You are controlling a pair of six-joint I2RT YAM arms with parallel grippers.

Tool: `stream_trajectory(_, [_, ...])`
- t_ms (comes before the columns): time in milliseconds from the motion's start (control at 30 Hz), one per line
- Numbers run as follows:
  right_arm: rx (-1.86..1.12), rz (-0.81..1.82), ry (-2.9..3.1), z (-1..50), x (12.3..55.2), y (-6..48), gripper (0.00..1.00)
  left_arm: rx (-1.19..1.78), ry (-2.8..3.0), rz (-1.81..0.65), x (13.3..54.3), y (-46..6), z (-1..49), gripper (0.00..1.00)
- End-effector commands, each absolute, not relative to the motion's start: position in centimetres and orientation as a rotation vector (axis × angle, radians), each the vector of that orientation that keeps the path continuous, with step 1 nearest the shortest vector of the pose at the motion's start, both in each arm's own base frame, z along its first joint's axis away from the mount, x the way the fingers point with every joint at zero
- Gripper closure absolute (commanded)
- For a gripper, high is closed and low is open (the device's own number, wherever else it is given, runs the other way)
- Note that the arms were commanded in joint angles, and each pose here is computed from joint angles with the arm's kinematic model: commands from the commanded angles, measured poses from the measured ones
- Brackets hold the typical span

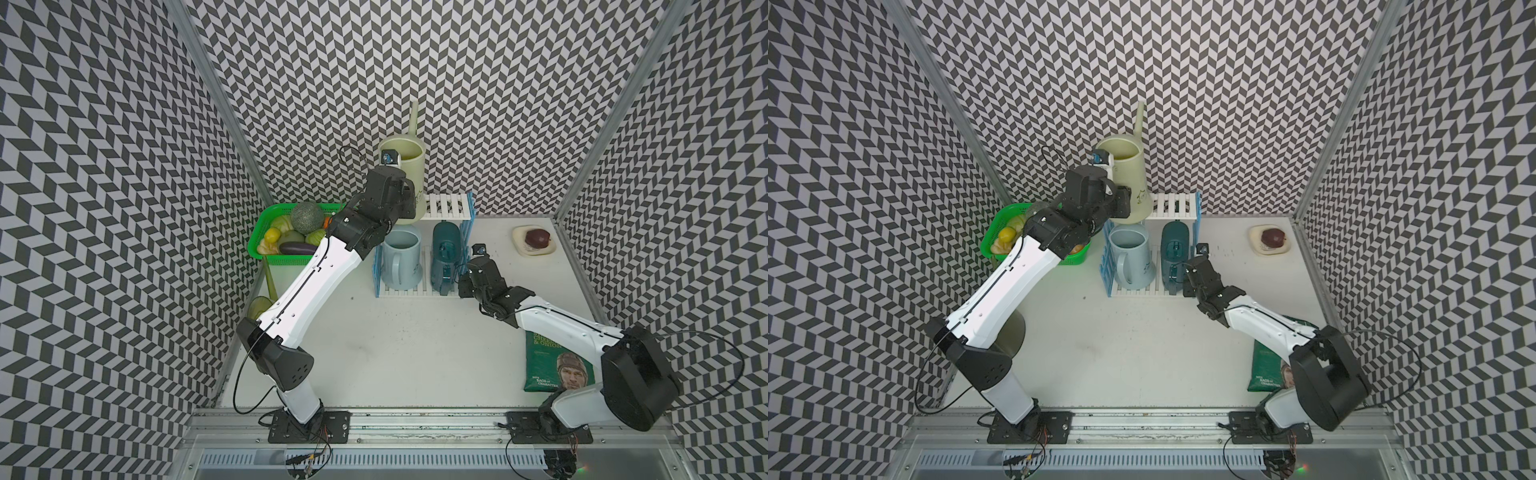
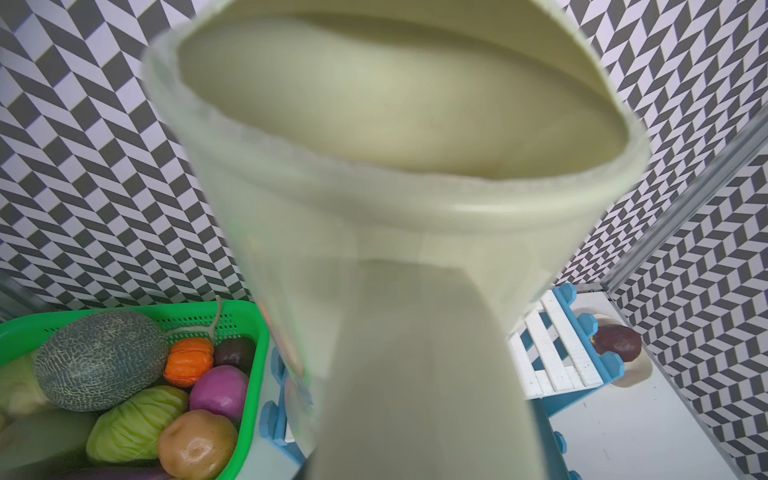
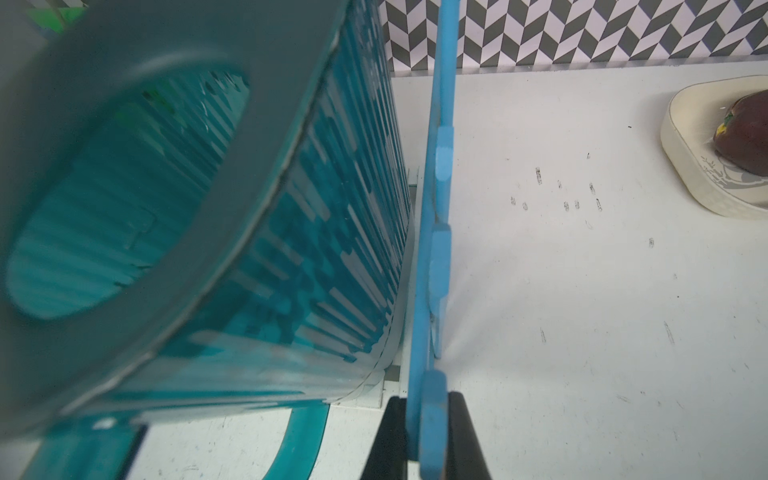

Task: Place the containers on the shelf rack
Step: 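Place the container on the shelf.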

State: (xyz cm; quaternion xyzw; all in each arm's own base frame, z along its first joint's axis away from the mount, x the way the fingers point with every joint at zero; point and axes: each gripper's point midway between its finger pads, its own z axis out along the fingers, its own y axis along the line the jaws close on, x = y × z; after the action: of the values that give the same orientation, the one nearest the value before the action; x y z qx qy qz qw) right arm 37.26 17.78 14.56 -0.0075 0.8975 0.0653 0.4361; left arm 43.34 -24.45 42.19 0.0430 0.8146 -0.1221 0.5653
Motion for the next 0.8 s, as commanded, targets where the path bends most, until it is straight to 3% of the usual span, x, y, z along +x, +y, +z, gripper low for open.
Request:
stream_trajectory(0, [0.007, 0.311, 2.175, 17.08, 37.11, 19.51, 0.95, 0.107, 1.899, -0.347, 43.18, -25.29, 43.30, 0.51])
stream_trajectory(767, [0.010, 0.318, 2.170, 17.33, 37.00, 19.47, 0.95, 0.136, 1.903, -0.412, 42.51, -26.03, 43.49, 0.44])
